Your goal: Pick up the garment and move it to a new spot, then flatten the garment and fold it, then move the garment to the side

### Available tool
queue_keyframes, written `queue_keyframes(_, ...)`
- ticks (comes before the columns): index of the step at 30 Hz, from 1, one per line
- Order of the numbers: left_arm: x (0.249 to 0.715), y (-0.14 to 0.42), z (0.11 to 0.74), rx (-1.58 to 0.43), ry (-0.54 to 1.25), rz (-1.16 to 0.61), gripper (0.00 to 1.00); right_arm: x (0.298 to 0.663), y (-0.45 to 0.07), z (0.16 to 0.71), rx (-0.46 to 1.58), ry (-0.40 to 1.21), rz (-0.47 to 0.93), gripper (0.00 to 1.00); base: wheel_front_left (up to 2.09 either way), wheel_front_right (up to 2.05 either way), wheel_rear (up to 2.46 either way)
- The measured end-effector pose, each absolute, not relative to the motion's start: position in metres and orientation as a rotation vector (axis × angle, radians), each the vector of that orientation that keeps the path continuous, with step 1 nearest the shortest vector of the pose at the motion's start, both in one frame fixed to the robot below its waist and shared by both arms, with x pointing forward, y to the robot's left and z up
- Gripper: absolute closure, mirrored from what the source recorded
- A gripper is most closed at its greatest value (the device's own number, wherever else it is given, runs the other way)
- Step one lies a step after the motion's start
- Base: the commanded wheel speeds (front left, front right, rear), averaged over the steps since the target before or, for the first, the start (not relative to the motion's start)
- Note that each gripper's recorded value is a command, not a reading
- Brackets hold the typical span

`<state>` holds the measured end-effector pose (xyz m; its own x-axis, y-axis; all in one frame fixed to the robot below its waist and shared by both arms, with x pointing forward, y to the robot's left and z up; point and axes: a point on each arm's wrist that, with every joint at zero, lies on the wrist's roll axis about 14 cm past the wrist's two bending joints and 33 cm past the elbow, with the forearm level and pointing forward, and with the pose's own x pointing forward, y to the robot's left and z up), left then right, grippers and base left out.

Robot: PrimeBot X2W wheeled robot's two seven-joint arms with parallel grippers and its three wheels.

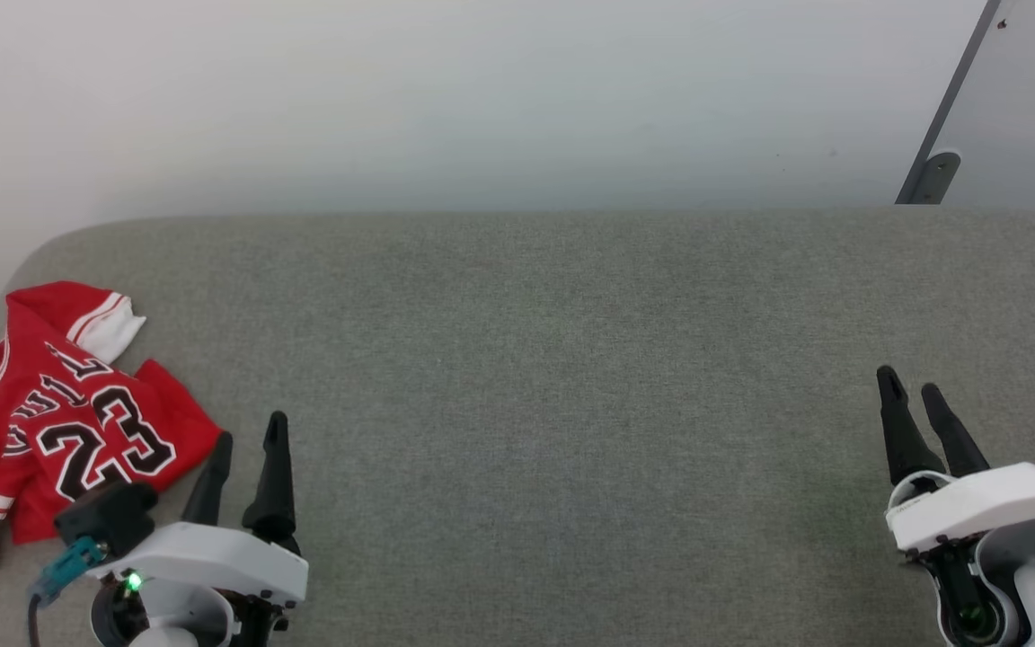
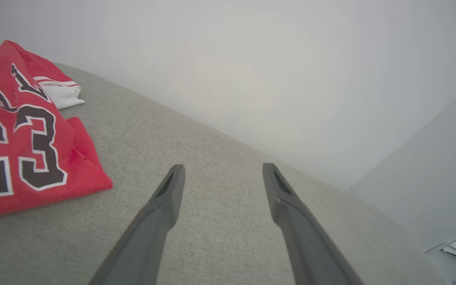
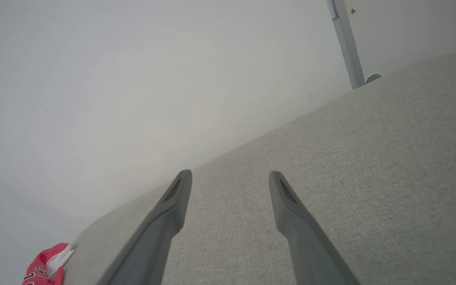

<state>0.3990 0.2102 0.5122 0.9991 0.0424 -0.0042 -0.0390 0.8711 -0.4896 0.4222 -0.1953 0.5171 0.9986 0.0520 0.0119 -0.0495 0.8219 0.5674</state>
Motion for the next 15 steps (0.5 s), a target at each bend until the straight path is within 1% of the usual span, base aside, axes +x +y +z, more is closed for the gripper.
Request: queue_keyframes(15, 0.403, 0.209, 0.527, -0.32, -0.061, 0.017, 0.0, 0.43, -0.189, 0.527, 0.411, -0.027, 0.095, 0.0, 0.0, 0.0, 0.0)
